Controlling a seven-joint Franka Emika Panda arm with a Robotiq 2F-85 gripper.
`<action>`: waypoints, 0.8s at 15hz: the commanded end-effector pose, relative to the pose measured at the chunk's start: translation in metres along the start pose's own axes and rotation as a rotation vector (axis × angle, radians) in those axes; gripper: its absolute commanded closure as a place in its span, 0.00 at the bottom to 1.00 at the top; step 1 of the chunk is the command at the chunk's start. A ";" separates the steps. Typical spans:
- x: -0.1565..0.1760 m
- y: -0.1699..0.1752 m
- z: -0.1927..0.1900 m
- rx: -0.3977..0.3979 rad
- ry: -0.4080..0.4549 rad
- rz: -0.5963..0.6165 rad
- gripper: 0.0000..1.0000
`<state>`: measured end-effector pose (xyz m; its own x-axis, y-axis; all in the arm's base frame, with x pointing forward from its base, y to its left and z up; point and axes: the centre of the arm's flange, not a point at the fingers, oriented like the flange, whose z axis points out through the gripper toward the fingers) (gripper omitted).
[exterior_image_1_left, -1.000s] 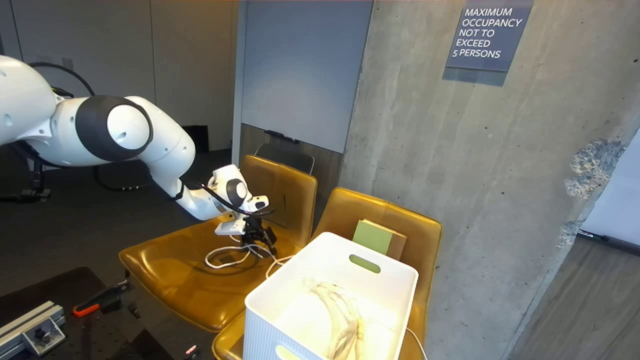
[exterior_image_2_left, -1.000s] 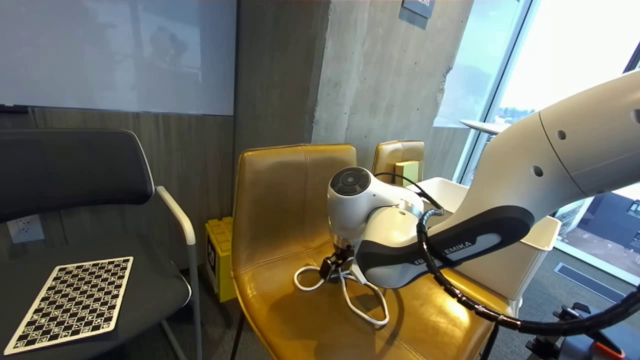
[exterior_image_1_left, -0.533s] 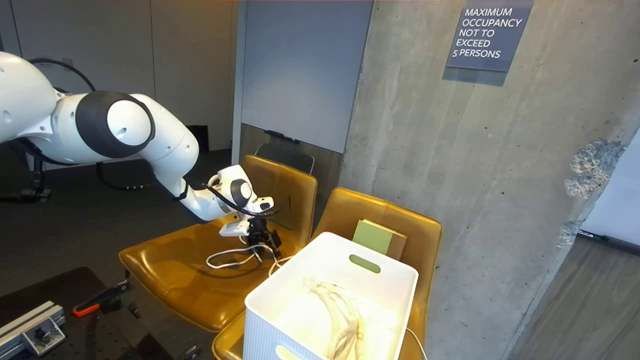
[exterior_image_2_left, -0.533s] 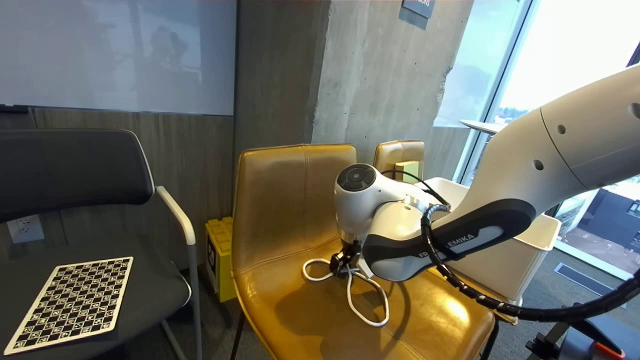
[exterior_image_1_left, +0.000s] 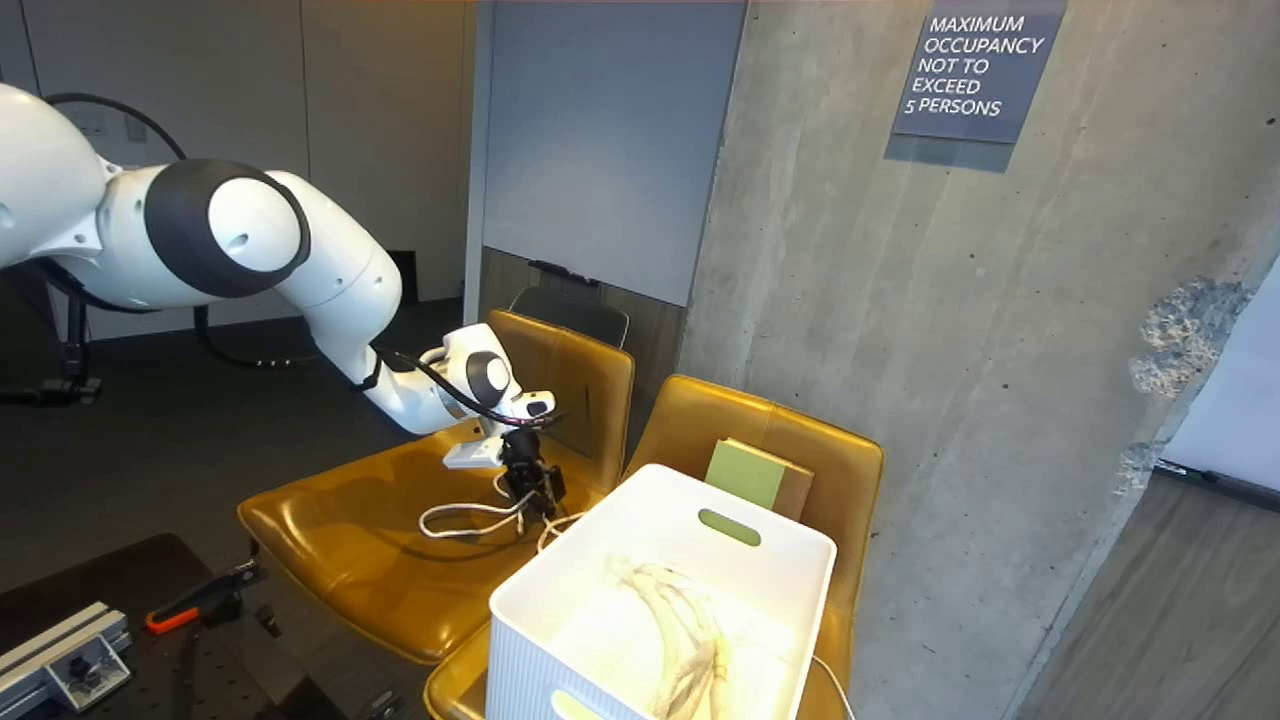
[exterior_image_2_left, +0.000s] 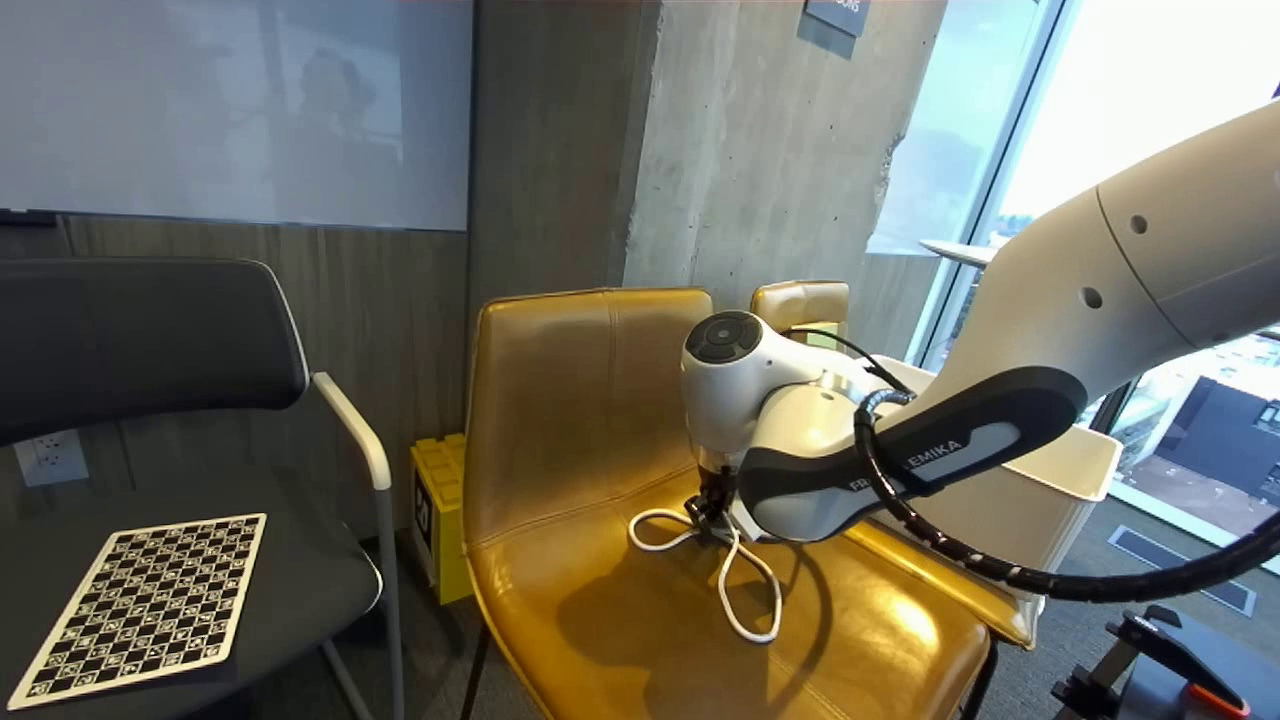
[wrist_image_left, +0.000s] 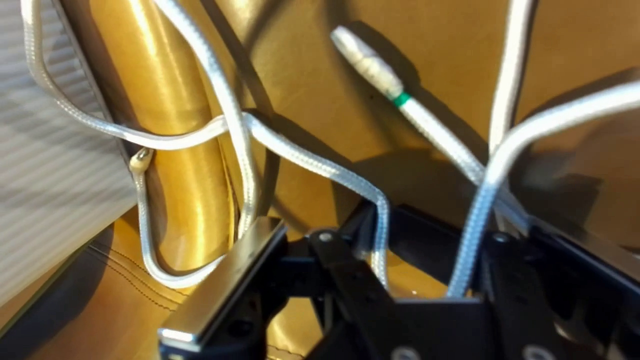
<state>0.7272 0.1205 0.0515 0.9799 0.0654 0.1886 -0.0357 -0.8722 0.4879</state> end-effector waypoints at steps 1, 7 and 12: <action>-0.022 0.016 -0.023 -0.007 -0.055 0.021 1.00; -0.023 0.046 -0.095 0.031 -0.070 0.055 1.00; 0.025 0.117 -0.182 0.079 -0.023 0.161 1.00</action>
<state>0.7136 0.1248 0.1963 0.9746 -0.0351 0.2212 -0.1291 -0.8951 0.4268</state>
